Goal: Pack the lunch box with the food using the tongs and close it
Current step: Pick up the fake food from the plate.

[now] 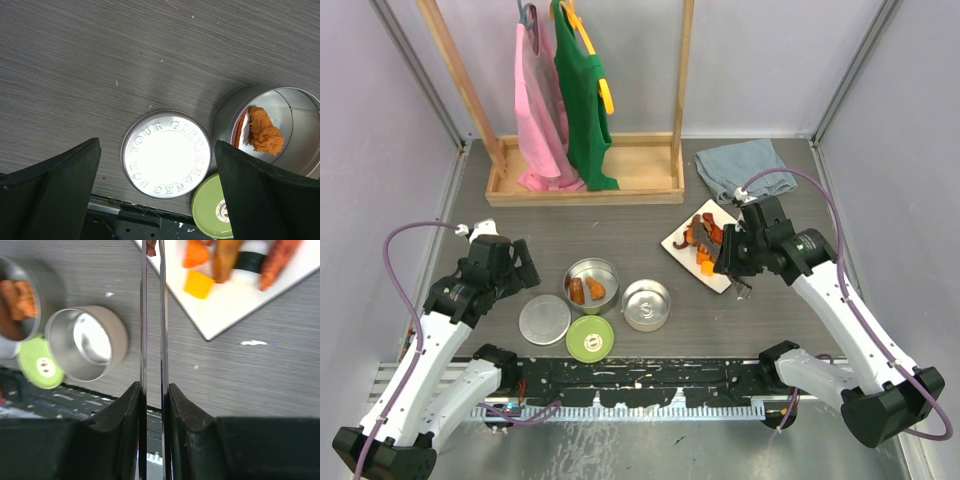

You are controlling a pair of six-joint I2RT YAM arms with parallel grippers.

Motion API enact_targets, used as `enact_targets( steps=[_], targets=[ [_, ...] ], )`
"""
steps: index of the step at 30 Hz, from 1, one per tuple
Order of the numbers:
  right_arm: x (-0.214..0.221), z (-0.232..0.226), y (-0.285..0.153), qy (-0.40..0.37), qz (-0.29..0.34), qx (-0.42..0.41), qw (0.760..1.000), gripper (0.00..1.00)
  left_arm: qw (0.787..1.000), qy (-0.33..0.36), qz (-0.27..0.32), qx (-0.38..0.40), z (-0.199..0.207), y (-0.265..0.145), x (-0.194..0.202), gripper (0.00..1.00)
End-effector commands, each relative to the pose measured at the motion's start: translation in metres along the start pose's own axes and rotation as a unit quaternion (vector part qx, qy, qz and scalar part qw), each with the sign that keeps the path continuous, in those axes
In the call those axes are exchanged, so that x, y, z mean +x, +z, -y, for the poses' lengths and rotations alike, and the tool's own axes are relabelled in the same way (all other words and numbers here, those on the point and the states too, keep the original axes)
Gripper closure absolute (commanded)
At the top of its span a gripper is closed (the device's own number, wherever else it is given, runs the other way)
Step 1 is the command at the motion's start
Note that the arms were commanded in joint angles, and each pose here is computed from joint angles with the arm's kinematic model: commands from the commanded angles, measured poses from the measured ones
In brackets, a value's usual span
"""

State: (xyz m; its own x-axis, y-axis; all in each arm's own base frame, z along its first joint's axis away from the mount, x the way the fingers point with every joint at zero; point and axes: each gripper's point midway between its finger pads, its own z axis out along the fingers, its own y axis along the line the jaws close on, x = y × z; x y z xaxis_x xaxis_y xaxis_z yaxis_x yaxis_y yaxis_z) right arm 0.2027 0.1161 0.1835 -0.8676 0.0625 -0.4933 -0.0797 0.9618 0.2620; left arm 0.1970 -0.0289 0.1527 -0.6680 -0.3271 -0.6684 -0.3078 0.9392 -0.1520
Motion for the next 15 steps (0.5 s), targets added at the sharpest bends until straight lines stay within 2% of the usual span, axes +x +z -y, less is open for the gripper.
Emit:
enact_targets(
  steps=[1, 9, 15],
  targets=[
    [-0.025, -0.056, -0.023, 0.018, 0.048, -0.145, 0.988, 0.77, 1.0, -0.014, 0.02, 0.011, 0.006, -0.002, -0.012, 0.02],
    [-0.019, -0.092, -0.027, 0.025, 0.026, -0.251, 0.967, 0.77, 1.0, -0.015, 0.022, 0.01, 0.006, -0.003, -0.012, 0.02],
    [-0.005, -0.11, -0.021, -0.004, -0.012, -0.272, 0.962, 0.77, 1.0, -0.015, 0.023, 0.01, 0.006, -0.003, -0.013, 0.02]
  ],
)
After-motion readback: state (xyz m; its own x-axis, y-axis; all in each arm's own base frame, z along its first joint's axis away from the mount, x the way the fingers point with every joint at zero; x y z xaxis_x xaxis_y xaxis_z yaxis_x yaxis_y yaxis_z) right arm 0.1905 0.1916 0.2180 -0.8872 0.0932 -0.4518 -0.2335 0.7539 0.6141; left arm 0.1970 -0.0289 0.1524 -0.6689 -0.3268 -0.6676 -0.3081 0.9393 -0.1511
